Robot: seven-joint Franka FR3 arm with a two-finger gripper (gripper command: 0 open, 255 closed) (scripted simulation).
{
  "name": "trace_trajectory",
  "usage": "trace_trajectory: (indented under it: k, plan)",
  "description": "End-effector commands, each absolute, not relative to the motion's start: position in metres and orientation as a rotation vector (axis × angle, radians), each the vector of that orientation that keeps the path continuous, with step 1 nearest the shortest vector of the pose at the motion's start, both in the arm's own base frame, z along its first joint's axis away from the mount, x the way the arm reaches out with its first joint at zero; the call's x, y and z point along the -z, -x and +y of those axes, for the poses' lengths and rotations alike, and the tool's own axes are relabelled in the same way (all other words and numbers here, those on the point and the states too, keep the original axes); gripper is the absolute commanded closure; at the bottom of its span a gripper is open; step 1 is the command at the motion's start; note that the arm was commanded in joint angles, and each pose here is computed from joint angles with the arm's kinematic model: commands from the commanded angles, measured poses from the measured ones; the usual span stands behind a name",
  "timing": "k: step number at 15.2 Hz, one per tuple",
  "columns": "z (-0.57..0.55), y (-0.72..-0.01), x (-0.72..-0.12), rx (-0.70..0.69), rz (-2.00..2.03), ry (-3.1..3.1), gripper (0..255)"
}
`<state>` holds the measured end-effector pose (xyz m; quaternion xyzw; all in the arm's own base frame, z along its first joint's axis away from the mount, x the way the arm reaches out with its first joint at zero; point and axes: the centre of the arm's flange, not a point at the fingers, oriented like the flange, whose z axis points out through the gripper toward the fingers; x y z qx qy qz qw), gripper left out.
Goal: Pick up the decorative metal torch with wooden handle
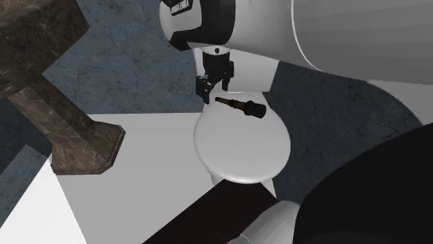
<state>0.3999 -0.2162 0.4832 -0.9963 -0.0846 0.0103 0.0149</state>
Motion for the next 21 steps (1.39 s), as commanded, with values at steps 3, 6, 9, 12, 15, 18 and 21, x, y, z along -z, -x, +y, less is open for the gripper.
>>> trace_trajectory:
  k: [3,6,9,12,15,18,21]
  plan:
    - [-0.258,-0.419,-0.448,-0.067,-0.295,3.087,0]
    - [-0.288,-0.434,-0.423,-0.092,-0.317,3.075,0]
    - [-0.317,-0.449,-0.398,-0.118,-0.339,3.063,0]
    - [-0.346,-0.464,-0.372,-0.143,-0.360,3.050,0]
    - [-0.374,-0.479,-0.346,-0.168,-0.382,3.037,0]
    - [-0.402,-0.493,-0.319,-0.193,-0.403,3.024,0]
    - [-0.430,-0.508,-0.292,-0.218,-0.424,3.011,0]
